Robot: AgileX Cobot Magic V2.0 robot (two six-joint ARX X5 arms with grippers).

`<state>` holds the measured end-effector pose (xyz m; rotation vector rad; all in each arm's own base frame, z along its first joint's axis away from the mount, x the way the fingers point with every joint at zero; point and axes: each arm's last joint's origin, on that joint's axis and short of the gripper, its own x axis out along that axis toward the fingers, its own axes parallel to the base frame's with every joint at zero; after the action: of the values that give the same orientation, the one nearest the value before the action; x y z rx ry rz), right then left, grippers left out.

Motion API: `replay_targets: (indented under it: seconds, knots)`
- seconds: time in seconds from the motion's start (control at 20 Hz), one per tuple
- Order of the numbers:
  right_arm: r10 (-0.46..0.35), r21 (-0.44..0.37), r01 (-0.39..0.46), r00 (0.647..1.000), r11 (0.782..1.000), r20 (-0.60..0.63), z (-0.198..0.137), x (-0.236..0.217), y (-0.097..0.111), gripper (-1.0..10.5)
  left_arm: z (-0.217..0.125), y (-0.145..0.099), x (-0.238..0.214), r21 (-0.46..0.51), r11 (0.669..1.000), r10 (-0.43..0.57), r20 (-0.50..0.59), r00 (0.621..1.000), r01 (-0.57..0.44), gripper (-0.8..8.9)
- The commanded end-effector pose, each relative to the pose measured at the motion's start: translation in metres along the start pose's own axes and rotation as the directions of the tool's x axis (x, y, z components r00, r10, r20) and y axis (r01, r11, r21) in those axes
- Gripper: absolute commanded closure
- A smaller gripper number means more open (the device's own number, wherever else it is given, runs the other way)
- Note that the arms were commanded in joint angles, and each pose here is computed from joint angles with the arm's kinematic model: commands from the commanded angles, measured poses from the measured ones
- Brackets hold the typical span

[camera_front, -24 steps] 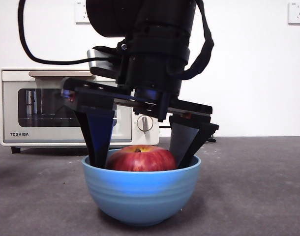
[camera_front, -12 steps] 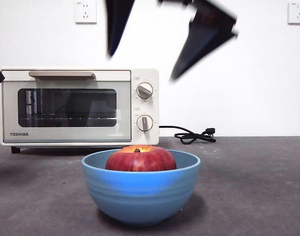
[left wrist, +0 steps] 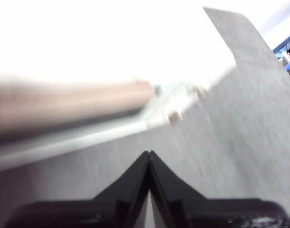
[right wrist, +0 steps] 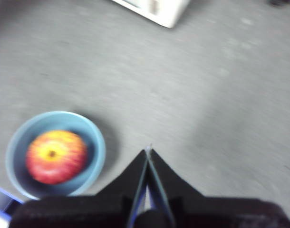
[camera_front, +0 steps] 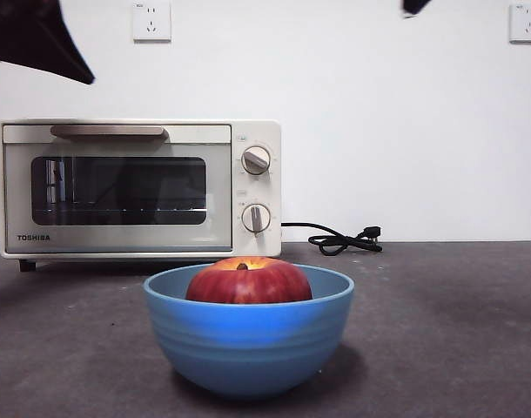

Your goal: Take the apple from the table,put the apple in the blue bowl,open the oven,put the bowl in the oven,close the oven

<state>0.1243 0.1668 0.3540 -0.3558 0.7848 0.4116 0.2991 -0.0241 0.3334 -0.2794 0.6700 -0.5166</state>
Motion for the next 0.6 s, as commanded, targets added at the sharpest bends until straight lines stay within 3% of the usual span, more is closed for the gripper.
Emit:
replay_targets:
  seconds: [0.05, 0.3, 0.4, 0.6]
  knots:
    - [-0.012, 0.048, 0.011, 1.0, 0.999, 0.015, -0.002, -0.007, -0.004, 9.5, 0.013, 0.009, 0.019, 0.002, 1.0, -0.001, -0.015, 1.0, 0.001, 8.18]
    - [-0.006, 0.106, 0.002, 0.999, 0.994, 0.04, -0.006, -0.018, -0.01, 9.5, 0.028, 0.026, 0.048, -0.048, 0.999, 0.004, -0.015, 1.0, -0.005, 8.18]
    - [-0.006, 0.109, 0.002, 0.999, 0.994, 0.037, -0.007, -0.018, -0.011, 9.5, 0.028, 0.031, 0.054, -0.068, 0.995, 0.07, -0.005, 0.998, -0.071, 8.18]
    - [-0.007, 0.12, 0.003, 0.999, 0.993, 0.034, -0.007, -0.018, -0.011, 9.5, 0.019, 0.037, 0.063, -0.089, 0.99, 0.105, -0.08, 0.991, -0.112, 8.19]
